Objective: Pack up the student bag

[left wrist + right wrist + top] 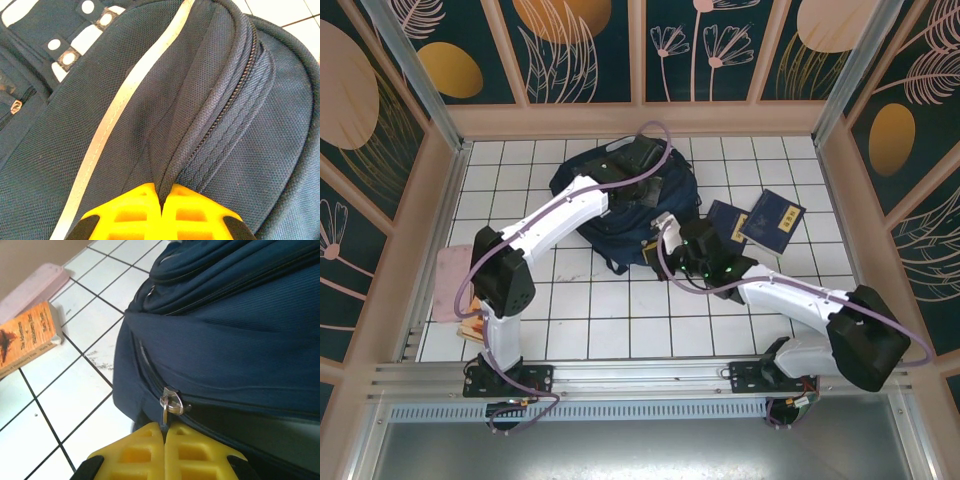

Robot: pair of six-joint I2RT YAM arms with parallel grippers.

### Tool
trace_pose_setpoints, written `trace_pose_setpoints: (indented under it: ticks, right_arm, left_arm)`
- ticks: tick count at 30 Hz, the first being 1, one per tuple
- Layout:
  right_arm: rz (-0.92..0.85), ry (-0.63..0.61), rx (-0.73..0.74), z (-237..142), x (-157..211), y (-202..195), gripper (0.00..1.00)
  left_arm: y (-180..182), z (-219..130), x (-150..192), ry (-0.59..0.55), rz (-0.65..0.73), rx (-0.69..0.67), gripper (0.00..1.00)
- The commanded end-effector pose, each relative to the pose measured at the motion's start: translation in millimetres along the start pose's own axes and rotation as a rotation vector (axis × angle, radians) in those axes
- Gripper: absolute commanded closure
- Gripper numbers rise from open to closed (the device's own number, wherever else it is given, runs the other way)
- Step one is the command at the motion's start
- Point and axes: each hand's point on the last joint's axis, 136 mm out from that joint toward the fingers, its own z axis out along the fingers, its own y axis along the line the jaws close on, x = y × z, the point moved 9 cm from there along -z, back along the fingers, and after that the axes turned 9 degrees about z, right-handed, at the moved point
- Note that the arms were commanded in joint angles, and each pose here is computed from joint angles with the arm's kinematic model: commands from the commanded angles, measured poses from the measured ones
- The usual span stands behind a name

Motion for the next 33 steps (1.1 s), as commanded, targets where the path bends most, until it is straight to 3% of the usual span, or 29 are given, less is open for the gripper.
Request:
trace_pose_setpoints:
  ticks: [1, 14, 21, 28, 32, 33]
  right_arm:
    - [-0.036, -0.014, -0.049, 7.1, -7.0, 23.0, 0.99]
    - [0.088, -0.034, -0.032, 54.1, -0.2, 58.5, 0.97]
    - [0.240, -0.057, -0.023, 34.0, 3.7, 42.2, 0.64]
    - [0.406, -0.126, 0.077, -17.9, 25.9, -14.0, 0.55]
    - [0.561, -0.165, 0.160, -42.0, 14.2, -43.6, 0.43]
    - [0.599, -0.179, 0.164, -47.2, 6.7, -48.6, 0.41]
  left_arm:
    - [-10.2, -12.9, -43.0, -0.203, -0.084, 0.104, 1.00]
    - [-14.4, 4.6, -30.7, -0.165, -0.104, 0.146, 1.00]
    - [-9.2, 7.7, -14.5, -0.143, -0.108, 0.128, 1.00]
    - [-2.6, 7.4, 1.0, -0.140, -0.119, 0.140, 1.00]
    - [-1.5, 3.0, 5.0, -0.146, -0.112, 0.148, 1.00]
    - [-1.4, 0.4, 5.8, -0.148, -0.110, 0.149, 0.95]
